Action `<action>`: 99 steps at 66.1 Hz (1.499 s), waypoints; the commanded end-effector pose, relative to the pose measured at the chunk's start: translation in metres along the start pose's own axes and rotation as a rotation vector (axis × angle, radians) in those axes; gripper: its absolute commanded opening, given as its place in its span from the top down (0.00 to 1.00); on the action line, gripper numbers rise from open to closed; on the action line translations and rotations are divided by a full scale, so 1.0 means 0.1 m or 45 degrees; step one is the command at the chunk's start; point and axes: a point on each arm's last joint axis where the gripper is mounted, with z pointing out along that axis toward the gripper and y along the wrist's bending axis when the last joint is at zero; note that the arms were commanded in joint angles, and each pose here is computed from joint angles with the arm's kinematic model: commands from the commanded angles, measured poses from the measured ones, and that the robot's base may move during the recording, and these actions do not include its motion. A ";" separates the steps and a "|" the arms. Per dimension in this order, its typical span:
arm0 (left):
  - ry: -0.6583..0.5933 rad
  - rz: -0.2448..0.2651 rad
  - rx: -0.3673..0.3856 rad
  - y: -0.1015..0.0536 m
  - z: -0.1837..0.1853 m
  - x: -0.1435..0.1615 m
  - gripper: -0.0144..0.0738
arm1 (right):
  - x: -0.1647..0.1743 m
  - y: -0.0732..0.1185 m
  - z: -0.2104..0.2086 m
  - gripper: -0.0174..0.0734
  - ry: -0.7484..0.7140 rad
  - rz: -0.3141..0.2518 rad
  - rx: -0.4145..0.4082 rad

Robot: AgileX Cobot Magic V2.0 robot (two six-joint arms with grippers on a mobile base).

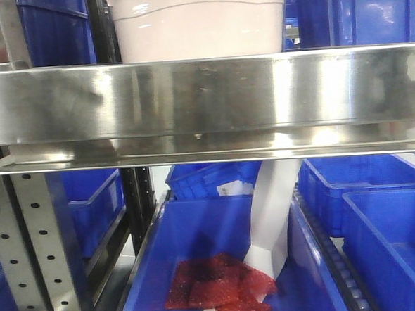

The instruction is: Grab white bin and place on right shelf

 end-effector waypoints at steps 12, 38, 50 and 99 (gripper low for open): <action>-0.098 -0.011 -0.024 0.00 0.00 -0.14 0.97 | -0.09 0.01 -0.02 0.75 -0.130 -0.015 -0.008; -0.095 -0.012 -0.031 0.01 0.00 -0.12 0.97 | -0.09 0.01 -0.02 0.75 -0.130 -0.015 -0.008; -0.003 0.067 -0.066 0.08 0.04 0.13 0.97 | -0.09 0.01 -0.02 0.75 -0.130 -0.015 -0.008; -0.069 0.289 -0.079 0.19 -0.03 0.58 0.97 | -0.08 0.01 -0.02 0.75 -0.129 -0.015 -0.008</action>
